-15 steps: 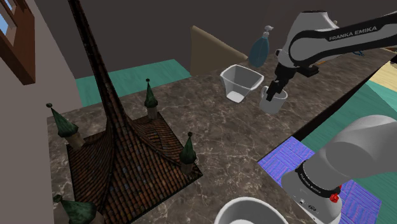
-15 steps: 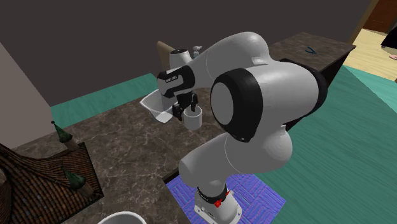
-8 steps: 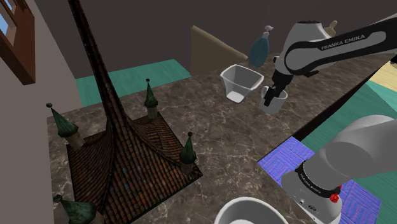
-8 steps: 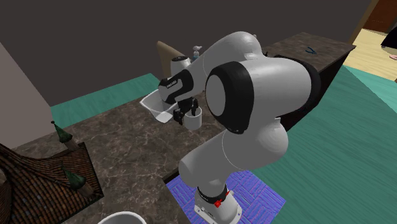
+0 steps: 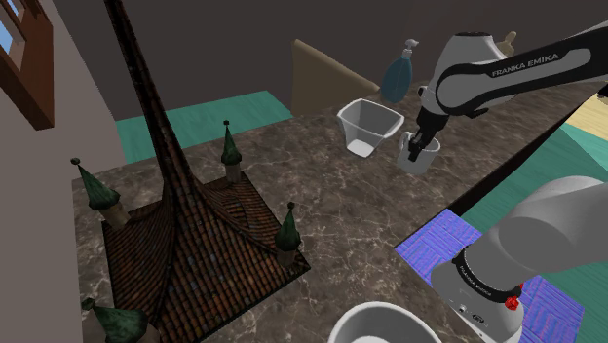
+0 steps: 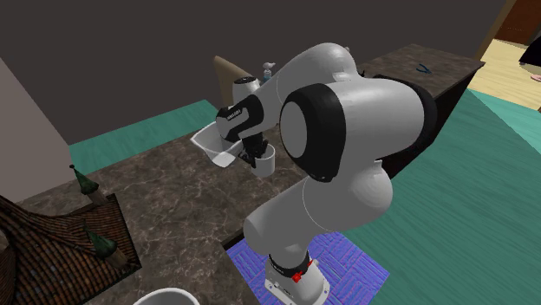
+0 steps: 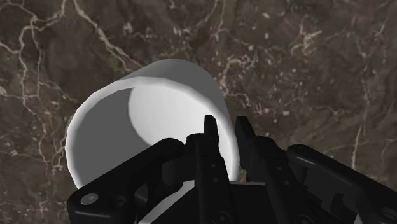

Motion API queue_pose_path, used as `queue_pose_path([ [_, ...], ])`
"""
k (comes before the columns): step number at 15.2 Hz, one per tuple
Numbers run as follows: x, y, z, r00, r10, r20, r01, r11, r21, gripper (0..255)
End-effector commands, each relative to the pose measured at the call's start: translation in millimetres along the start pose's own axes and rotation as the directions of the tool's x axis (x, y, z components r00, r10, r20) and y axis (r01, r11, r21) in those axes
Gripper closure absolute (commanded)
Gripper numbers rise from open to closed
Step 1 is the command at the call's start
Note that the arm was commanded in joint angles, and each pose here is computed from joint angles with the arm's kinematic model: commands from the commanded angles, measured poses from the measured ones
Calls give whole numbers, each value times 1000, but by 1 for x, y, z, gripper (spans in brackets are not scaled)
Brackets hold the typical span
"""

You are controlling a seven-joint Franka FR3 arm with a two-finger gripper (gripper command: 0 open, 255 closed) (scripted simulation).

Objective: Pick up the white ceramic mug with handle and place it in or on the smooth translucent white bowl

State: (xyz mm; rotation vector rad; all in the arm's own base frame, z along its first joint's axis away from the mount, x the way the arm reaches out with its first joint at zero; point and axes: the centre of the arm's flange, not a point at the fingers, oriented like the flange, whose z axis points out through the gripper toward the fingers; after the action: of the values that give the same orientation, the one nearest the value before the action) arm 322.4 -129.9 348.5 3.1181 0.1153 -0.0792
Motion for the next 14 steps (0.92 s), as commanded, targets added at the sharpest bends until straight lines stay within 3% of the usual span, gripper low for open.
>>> queue_pose_path([
  [1,0,0,0,1000,0,0,0,1000,0,255],
  [7,0,0,0,1000,0,0,0,1000,0,255],
  [14,-2,1,-37,1000,0,0,0,1000,0,255],
])
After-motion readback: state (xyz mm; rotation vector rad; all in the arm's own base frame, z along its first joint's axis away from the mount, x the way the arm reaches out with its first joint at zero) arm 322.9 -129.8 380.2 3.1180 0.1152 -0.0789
